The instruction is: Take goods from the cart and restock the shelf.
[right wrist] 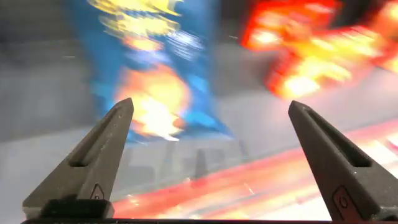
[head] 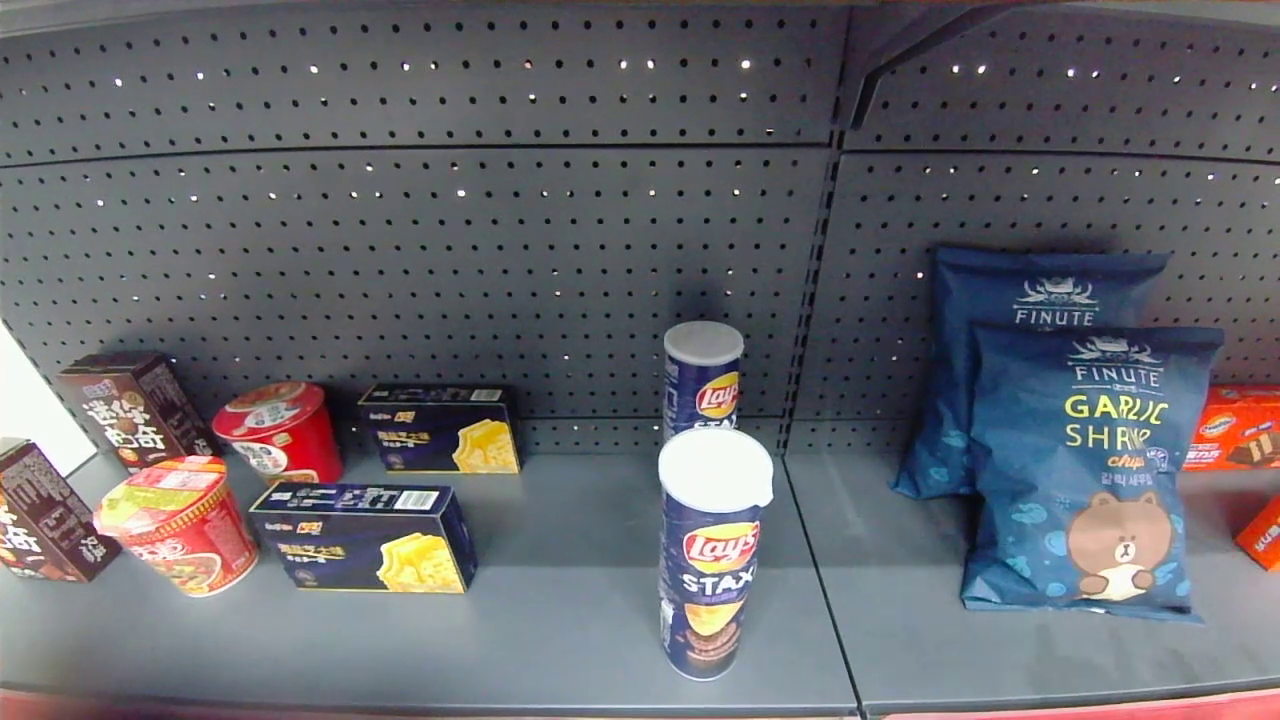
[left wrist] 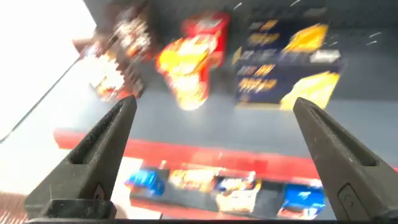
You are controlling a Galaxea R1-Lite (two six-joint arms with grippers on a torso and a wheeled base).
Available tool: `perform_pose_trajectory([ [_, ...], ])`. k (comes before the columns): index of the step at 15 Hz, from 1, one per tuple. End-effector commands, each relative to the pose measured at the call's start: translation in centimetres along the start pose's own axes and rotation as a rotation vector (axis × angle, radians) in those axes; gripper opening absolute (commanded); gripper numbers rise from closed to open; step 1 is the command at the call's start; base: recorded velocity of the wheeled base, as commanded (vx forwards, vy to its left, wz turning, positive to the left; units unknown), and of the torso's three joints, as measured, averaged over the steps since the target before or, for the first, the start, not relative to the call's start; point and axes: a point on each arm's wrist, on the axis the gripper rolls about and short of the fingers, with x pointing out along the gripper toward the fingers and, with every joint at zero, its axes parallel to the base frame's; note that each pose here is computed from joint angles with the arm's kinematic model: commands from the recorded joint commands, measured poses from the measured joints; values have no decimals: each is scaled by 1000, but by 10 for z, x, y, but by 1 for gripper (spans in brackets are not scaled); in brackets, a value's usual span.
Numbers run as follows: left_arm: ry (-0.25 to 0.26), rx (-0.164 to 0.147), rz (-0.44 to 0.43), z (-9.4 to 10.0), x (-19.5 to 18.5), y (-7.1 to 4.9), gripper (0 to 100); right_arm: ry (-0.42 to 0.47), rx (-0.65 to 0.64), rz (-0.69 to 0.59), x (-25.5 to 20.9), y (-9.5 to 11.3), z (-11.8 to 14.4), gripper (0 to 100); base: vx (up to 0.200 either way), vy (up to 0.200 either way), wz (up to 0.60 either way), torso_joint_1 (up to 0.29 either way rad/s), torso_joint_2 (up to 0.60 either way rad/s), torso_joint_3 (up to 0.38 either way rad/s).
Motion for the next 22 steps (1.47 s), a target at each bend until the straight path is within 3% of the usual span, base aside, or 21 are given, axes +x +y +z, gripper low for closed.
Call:
perform_pose_trajectory([
  [1,-68,-15,55,-37,-25,1,100,5,35,-287,-40,-33,-39,100,0,0,0,0,0,0],
  [3,-68,-12,55,-47,-25,0,100,27,46,-435,-61,-39,-59,100,0,0,0,0,0,0],
  [4,-75,-12,21,-55,-25,0,100,-4,55,-401,-70,-39,-77,100,0,0,0,0,0,0],
  [6,-112,-12,-79,-64,-25,-2,100,-37,45,-272,-71,-36,-95,100,0,0,0,0,0,0],
  [7,-130,-8,-157,-73,-23,-4,100,-113,58,-92,-67,-31,-92,100,0,0,0,0,0,0],
  [9,-134,-5,-177,-79,-18,-6,100,-141,14,64,-59,-26,-103,100,0,0,0,0,0,0],
  [11,-142,-4,-208,-97,-4,-12,100,-153,11,167,-56,-23,-109,100,0,0,0,0,0,0],
  [12,-191,-15,-214,-103,2,-14,100,-150,44,235,-56,-21,-108,100,0,0,0,0,0,0],
  [14,-178,-43,-233,-104,2,-14,100,-146,52,251,-56,-21,-109,100,0,0,0,0,0,0],
  [15,-171,-81,-238,-104,2,-14,100,-149,44,254,-56,-21,-109,100,0,0,0,0,0,0],
  [22,-171,-85,-258,-104,2,-15,100,-150,38,256,-56,-21,-109,100,0,0,0,0,0,0],
])
